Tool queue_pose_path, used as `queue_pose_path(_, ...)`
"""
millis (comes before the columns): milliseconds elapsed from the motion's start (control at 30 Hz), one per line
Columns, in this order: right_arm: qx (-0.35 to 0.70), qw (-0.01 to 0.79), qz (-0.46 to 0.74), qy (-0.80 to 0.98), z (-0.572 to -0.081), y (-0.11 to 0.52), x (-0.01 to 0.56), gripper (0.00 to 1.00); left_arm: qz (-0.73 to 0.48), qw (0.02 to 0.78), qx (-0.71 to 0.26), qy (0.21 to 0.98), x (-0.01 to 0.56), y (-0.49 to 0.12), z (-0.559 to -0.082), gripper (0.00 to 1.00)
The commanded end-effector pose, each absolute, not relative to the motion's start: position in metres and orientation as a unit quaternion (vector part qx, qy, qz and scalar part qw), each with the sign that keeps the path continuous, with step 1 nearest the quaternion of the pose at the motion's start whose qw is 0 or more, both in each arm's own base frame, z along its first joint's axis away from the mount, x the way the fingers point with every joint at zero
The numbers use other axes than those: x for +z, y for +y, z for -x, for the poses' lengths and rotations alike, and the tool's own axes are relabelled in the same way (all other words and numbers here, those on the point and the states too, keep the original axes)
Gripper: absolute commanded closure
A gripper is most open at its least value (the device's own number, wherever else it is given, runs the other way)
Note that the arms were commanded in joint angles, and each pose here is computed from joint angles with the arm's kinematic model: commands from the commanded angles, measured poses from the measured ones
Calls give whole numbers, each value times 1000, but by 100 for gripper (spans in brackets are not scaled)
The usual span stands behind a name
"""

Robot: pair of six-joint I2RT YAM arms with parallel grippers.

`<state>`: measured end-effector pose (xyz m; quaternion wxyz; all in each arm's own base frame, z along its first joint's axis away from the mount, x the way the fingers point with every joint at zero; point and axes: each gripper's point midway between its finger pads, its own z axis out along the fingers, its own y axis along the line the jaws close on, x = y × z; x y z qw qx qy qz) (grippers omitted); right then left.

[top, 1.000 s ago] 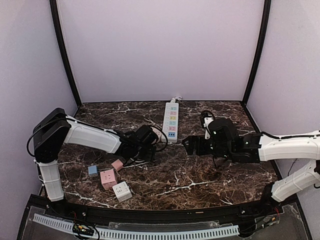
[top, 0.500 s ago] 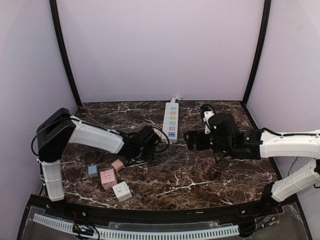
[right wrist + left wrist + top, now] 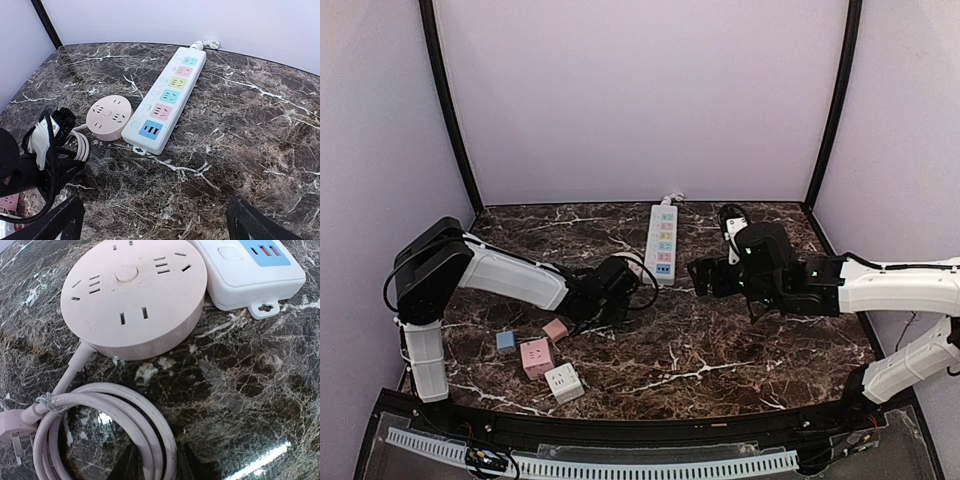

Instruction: Insert the plug

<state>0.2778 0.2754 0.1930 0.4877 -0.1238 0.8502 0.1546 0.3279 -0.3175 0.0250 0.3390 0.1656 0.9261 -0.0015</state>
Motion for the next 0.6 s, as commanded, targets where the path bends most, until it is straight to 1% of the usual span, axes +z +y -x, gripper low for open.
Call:
queue_pose_path(0,160,487,124,850,-274,274,196,1,-184,331,11,926,19,-305,-317,75)
queue_pose_path(33,162,487,124,849,-272,273,196,1,-188,331,5,925,20,-305,-315,77)
queue_pose_path(267,166,494,128,844,-268,267,204,1,-214,339,5,916,29,-293,-306,82)
queue_pose_path(367,166,498,129,842,-269,267,208,1,-231,343,-5,910,36,-296,-303,86)
queue_pose_path(567,171,498,133,840,-266,266,212,1,-251,348,-31,903,44,-297,-294,88)
